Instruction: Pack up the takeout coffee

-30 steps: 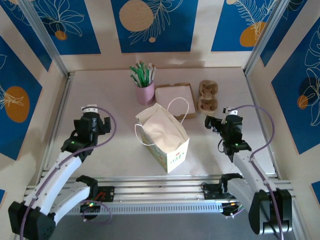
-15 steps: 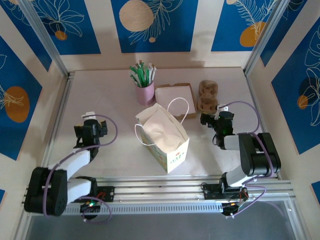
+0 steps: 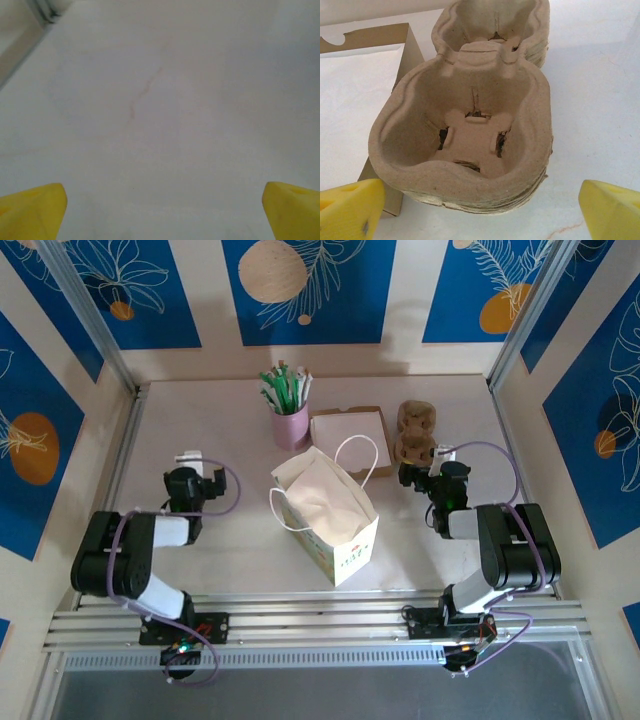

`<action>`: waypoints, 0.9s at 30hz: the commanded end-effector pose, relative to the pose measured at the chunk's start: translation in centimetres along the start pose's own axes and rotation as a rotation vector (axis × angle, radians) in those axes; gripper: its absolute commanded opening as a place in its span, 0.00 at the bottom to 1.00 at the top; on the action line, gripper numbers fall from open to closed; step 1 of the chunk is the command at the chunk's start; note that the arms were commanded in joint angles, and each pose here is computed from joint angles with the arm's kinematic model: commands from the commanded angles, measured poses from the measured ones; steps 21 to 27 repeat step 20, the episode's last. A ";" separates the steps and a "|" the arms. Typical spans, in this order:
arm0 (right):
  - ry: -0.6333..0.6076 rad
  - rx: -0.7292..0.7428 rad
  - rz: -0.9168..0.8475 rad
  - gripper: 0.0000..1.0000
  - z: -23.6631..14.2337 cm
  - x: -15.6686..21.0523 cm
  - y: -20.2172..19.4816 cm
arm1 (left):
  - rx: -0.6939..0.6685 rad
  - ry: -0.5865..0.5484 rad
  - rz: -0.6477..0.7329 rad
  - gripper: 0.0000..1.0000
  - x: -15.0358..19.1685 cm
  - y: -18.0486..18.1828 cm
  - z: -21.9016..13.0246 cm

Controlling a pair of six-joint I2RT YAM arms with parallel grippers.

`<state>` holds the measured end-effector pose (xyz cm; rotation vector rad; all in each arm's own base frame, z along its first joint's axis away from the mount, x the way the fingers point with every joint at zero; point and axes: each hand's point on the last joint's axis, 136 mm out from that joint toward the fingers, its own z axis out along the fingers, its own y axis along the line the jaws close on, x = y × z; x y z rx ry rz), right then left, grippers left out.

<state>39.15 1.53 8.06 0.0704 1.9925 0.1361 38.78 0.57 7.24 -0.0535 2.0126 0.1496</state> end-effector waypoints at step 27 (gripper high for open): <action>-0.047 -0.008 -0.025 0.99 -0.1 -1.3 0.3 | 0.035 -0.124 0.030 1.00 -2.1 -1.0 -0.6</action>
